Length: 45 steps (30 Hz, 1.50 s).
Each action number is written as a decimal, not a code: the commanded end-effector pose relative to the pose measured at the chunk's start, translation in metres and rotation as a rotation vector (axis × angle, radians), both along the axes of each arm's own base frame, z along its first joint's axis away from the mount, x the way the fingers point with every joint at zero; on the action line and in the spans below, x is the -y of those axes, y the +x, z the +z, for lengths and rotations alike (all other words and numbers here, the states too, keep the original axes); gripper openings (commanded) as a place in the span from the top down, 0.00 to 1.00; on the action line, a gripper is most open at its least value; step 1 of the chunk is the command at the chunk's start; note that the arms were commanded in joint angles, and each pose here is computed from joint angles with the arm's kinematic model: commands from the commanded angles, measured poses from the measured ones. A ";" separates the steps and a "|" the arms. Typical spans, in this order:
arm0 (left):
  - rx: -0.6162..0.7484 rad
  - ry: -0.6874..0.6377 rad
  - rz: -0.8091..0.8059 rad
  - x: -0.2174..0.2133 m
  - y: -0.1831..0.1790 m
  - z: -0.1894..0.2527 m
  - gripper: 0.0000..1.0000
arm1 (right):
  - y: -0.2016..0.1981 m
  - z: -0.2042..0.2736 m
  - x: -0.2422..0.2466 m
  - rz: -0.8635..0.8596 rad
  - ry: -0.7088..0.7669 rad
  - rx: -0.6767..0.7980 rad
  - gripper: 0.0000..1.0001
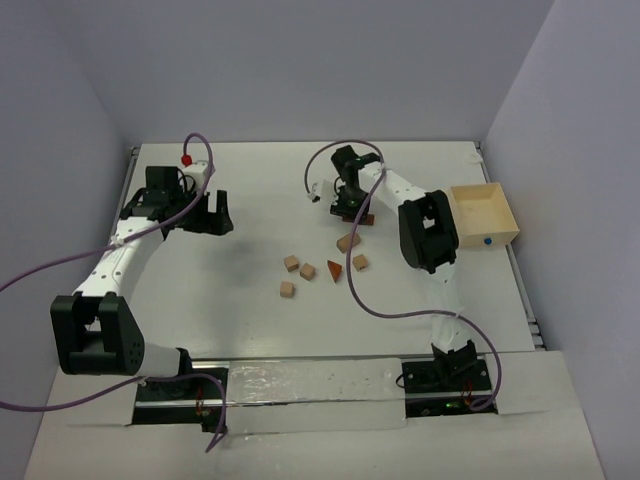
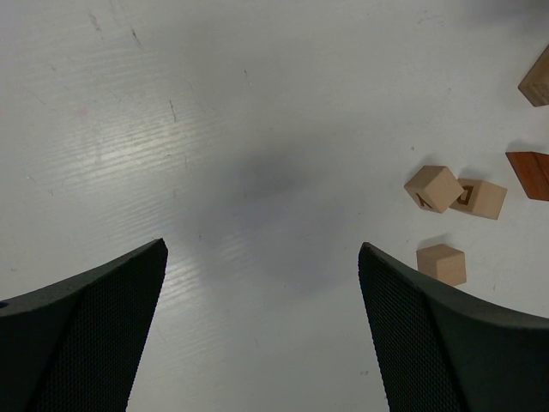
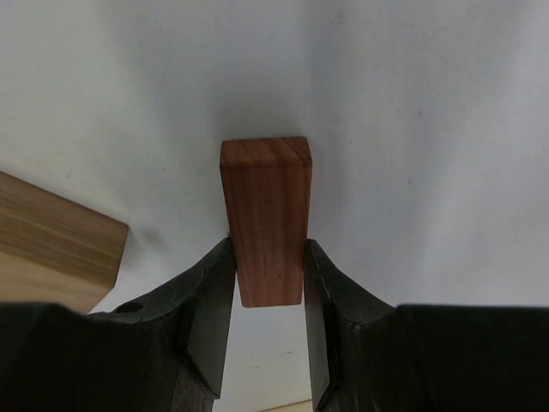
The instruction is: Build the wood block tower
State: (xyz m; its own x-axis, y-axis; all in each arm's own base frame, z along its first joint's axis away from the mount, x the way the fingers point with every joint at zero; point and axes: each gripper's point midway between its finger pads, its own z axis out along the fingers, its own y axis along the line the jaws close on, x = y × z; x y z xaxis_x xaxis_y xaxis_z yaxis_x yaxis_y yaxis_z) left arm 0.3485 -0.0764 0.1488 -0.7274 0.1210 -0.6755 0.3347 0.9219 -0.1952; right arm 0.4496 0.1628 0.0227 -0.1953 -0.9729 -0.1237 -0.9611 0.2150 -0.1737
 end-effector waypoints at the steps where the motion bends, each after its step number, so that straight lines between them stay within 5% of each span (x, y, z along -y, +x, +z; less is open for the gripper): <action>1: 0.044 -0.005 0.009 -0.003 0.002 0.010 0.01 | -0.031 0.010 -0.004 0.026 0.017 -0.012 1.00; 10: 0.054 -0.001 0.010 -0.004 0.003 0.012 0.01 | -0.117 0.004 -0.044 0.061 0.054 -0.104 1.00; 20: 0.059 0.005 0.013 -0.006 0.000 0.012 0.01 | -0.165 0.020 -0.099 -0.069 0.181 -0.237 1.00; 28: 0.064 0.018 0.016 -0.008 0.000 0.014 0.01 | -0.130 0.074 -0.115 -0.425 0.338 -0.237 1.00; 32: 0.077 0.017 0.022 -0.009 0.004 0.018 0.01 | -0.100 0.086 -0.099 -0.774 0.355 -0.145 1.00; 38: 0.073 -0.006 0.023 -0.005 0.008 0.018 0.01 | -0.074 0.081 -0.097 -1.131 0.353 -0.061 1.00; 45: 0.070 -0.009 0.033 -0.005 0.009 0.017 0.01 | -0.044 0.050 -0.091 -1.303 0.293 0.032 1.00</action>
State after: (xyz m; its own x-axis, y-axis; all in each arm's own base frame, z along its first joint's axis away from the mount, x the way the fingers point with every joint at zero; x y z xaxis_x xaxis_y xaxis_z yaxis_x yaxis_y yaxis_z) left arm 0.3455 -0.0712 0.1498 -0.7230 0.1122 -0.6817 0.3168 0.9307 -0.1828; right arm 0.3855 0.2624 0.0853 -0.9415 -0.1659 -0.2934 -0.2025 0.9743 0.0988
